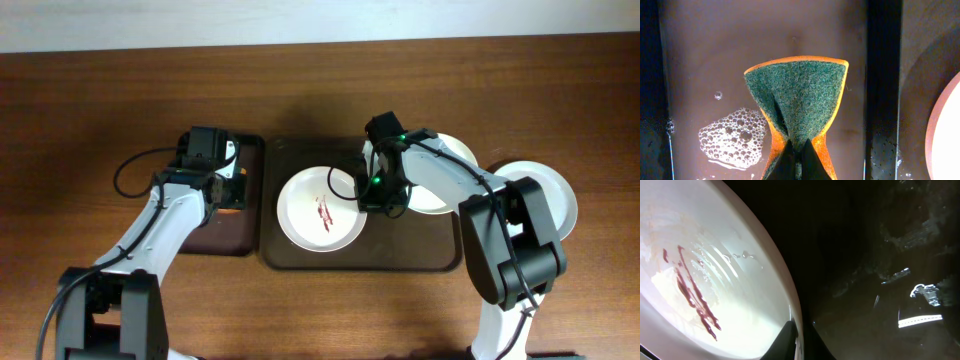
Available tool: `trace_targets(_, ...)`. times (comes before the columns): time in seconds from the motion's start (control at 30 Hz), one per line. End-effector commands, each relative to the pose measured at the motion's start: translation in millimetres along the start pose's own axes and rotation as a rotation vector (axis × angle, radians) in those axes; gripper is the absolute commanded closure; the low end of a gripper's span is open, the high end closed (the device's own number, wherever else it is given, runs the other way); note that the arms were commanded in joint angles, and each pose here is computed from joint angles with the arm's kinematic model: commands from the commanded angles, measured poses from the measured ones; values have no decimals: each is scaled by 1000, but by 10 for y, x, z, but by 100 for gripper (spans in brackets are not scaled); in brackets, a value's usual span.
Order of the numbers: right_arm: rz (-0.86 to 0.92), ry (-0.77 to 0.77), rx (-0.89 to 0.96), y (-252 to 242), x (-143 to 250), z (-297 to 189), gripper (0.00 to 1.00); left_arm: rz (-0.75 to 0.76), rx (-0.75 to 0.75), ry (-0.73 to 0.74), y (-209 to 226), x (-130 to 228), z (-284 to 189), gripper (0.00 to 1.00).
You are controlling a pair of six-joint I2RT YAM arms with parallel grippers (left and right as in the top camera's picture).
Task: Clean dirty plates on tray and stack at the side
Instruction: 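Scrub the held plate with the sponge in the left gripper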
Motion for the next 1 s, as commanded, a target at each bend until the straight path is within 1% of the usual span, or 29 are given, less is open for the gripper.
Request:
trace_targets(0.0,-2,-1,35,-21,11,10,91,11,26,-24,-28,-49,-69,100)
trace_targets(0.07,-3,-1,35,-21,10,10,92,13,110,-44,-106,-95,-182,100)
trace_targets(0.17,-3,-1,35,-21,11,10,92,36,274,-121,-291,-228,-512,100)
trace_targets(0.2,-2,-1,35,-21,11,10,91,61,366,-146,-419,-244,-627,100)
trace_targets(0.23,-2,-1,35,-21,11,10,92,67,444,-147,-551,-236,-678,100)
trace_targets(0.27,-2,-1,35,-21,10,10,92,38,488,-126,-640,-216,-684,100)
trace_targets(0.3,-2,-1,35,-21,10,10,92,-26,547,-55,-816,-137,-648,100)
trace_targets(0.43,-2,-1,35,-21,11,10,92,-169,590,103,-1139,33,-470,100)
trace_targets(0.5,-2,0,35,-21,12,10,92,-195,637,180,-1326,114,-345,100)
trace_targets(0.57,-2,0,35,-21,12,10,92,-216,661,238,-1409,171,-254,100)
trace_targets(0.63,-2,0,35,-21,12,10,92,-217,721,319,-1509,247,-138,100)
trace_targets(0.8,-2,0,35,-21,12,10,91,-241,722,451,-1541,414,178,100)
trace_targets(0.97,-2,-1,35,-21,12,9,92,-253,711,497,-1553,496,407,100)
Point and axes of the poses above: each gripper's point midway between its finger pads, its own z axis out along the fingers, its own y axis along the line the jaws close on, x = y × z, the point moved 8 cm from there along -z, back along the fingers, and after that the axes turned 10 degrees about -z, right-handed, at the moved point
